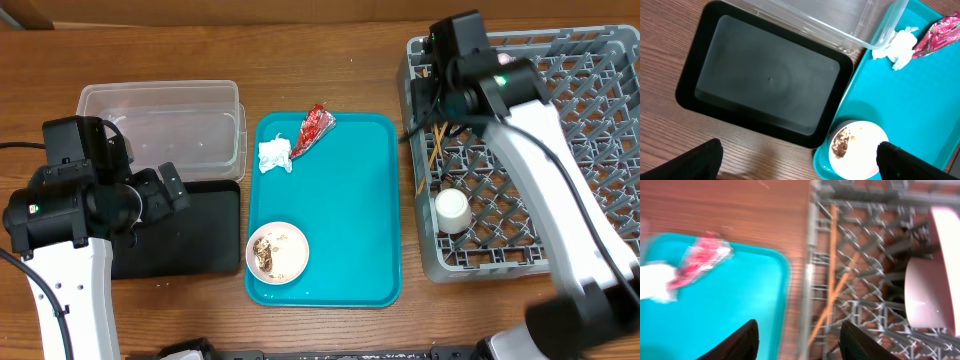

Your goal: Sort waste into correct bins and load items into the dishwasher

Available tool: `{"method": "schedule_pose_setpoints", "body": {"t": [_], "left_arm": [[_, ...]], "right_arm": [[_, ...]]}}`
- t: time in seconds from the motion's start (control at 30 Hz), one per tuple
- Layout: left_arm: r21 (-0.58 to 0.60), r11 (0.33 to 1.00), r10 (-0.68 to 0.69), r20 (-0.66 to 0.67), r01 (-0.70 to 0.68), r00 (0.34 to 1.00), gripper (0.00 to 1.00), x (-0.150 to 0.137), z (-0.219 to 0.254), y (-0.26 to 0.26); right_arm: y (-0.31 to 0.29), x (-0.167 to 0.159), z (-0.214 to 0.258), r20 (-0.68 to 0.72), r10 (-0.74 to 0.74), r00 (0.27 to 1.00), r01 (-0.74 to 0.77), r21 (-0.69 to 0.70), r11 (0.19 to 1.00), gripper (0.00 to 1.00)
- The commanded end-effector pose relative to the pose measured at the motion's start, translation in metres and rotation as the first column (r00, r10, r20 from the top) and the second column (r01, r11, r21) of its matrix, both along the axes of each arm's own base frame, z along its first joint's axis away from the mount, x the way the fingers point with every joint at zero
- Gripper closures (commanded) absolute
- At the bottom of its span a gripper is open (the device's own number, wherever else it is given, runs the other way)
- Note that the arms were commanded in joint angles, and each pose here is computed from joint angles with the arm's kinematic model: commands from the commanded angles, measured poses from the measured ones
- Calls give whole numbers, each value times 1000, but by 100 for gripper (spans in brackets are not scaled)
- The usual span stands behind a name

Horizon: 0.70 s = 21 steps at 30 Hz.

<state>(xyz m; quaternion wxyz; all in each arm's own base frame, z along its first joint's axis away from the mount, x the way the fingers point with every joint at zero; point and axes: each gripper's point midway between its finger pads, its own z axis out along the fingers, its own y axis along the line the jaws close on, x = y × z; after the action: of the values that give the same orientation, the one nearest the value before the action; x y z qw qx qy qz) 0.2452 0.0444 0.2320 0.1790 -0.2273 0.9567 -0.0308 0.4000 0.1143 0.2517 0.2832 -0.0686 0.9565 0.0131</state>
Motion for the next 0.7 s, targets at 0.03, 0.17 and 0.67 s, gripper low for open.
{"method": "schedule_pose_setpoints", "body": {"t": [0.03, 0.17, 0.67], "left_arm": [[7, 1000, 22, 11, -22, 1000, 0, 1, 4, 3], [7, 1000, 21, 11, -21, 1000, 0, 1, 4, 3], [7, 1000, 21, 10, -21, 1000, 0, 1, 4, 3]], "right_arm": [[21, -43, 78, 165, 82, 983, -100, 104, 990, 31], [26, -81, 110, 230, 130, 964, -163, 131, 978, 0], [-9, -123, 111, 184, 93, 978, -105, 57, 993, 0]]}}
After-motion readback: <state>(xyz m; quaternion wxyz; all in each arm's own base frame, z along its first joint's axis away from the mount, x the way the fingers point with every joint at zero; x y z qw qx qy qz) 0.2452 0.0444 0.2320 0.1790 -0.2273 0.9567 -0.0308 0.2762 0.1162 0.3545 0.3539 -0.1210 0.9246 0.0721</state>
